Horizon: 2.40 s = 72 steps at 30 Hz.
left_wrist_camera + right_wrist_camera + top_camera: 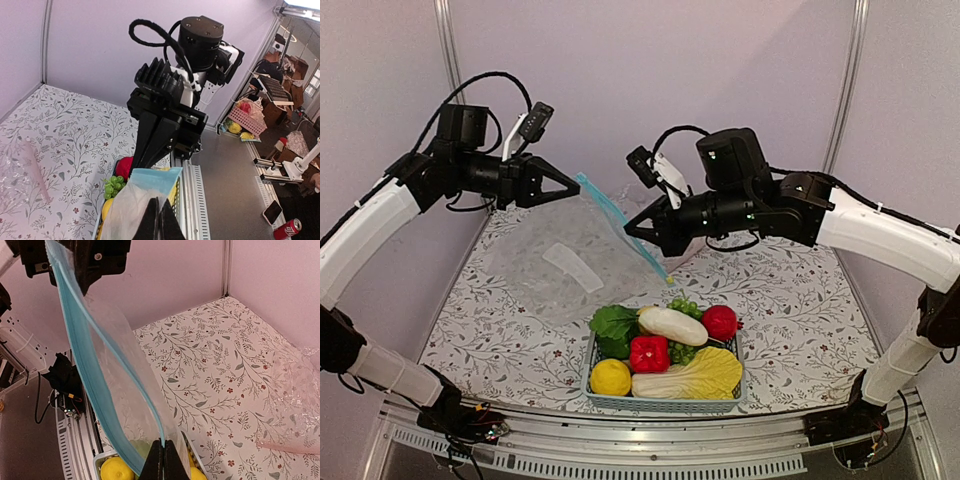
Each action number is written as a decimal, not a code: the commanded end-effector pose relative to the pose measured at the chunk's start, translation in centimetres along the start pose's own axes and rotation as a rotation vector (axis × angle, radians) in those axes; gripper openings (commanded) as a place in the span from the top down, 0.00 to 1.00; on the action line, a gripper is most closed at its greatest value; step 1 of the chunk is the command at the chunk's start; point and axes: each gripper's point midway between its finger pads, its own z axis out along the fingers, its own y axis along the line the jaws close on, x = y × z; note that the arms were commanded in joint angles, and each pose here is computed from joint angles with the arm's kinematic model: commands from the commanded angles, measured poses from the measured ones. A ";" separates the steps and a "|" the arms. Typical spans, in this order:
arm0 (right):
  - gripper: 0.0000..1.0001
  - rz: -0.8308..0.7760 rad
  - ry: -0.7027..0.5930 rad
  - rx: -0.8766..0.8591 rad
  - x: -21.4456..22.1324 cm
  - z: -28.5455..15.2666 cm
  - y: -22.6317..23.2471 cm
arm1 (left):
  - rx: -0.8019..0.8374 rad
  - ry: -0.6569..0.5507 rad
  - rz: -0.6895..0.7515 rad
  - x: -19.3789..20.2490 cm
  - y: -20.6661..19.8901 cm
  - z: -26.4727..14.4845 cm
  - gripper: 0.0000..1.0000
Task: Place the food in the zip-top bag and seal the zipper
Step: Pass from the left arm to the right, then pass from the right arm to the left
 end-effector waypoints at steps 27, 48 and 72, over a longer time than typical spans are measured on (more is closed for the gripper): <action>1.00 0.438 -0.029 0.730 4.0 -7.7 -17.9 | -0.653 -0.165 -0.071 -1.7 8.5 -4.3 0.03; 1.00 0.489 -0.054 0.314 4.5 -0.9 -12.6 | -0.339 -0.256 -0.413 4.3 9.8 6.1 0.12; 1.00 0.458 -0.044 0.264 4.6 0.2 -11.3 | -0.273 -0.111 -0.482 7.5 12.1 13.7 0.41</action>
